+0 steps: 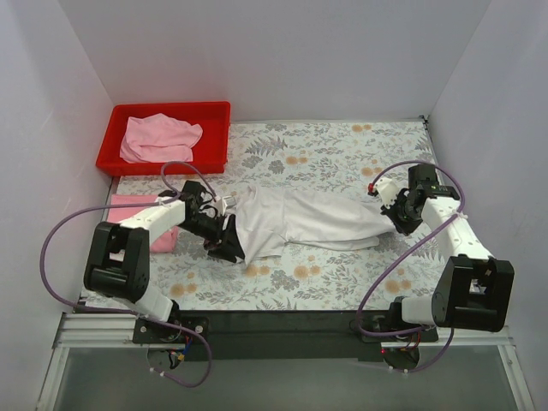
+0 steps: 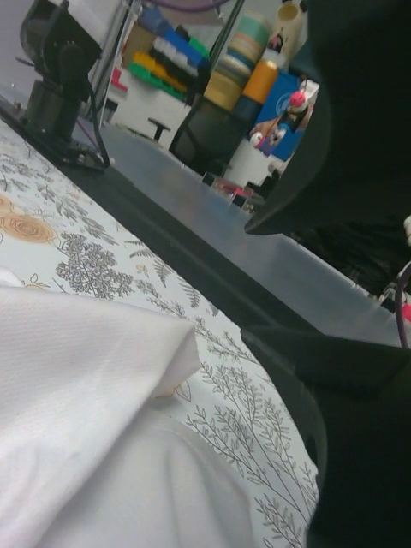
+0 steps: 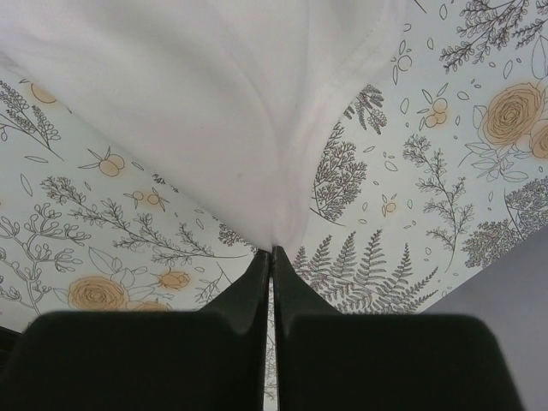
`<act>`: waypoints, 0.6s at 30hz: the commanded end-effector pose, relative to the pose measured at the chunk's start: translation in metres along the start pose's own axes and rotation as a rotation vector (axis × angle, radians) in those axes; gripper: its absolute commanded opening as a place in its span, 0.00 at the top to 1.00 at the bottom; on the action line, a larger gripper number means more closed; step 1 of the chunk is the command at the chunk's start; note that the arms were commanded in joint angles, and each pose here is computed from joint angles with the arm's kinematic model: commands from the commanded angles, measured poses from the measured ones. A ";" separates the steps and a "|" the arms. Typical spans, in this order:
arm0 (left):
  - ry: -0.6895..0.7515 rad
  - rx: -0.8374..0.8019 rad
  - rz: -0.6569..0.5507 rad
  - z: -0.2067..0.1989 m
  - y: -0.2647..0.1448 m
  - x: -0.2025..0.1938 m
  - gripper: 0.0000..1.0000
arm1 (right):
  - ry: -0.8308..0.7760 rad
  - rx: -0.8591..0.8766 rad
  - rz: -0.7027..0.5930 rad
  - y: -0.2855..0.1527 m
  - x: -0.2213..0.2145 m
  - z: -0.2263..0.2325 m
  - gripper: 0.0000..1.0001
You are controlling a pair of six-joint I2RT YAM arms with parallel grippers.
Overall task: Fold and stack the t-shirts
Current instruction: Flatten the tshirt out
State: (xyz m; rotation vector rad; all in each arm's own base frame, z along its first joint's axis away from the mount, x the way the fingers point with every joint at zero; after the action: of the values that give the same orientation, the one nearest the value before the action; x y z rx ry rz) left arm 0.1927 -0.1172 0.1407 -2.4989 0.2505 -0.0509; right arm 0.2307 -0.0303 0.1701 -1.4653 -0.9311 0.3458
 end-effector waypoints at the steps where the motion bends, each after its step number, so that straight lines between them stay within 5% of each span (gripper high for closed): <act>1: 0.043 0.079 -0.132 -0.010 -0.013 0.005 0.52 | -0.008 0.008 -0.042 -0.004 0.006 -0.003 0.99; 5: 0.296 0.131 -0.307 -0.036 -0.047 0.028 0.51 | -0.025 0.020 -0.067 -0.006 0.002 0.006 0.99; 10: 0.974 0.378 -0.226 -0.051 -0.066 0.032 0.56 | -0.043 0.022 -0.065 -0.006 -0.002 0.011 0.99; 18: 2.106 0.386 -0.119 -0.051 -0.058 -0.015 0.47 | -0.027 0.048 -0.048 -0.002 -0.002 0.012 0.99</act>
State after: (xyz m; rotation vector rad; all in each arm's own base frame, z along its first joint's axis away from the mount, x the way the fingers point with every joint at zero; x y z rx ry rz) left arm 0.1861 -0.0938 0.2166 -1.6003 0.4882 -1.8952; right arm 0.2215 -0.0259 0.1697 -1.4221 -0.9703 0.3361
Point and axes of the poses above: each gripper's point midway between its finger pads, its own y axis out along the fingers, its own z axis along the line the jaws close on, x = y × z, the point moved 9 cm from there along -y, back along the fingers
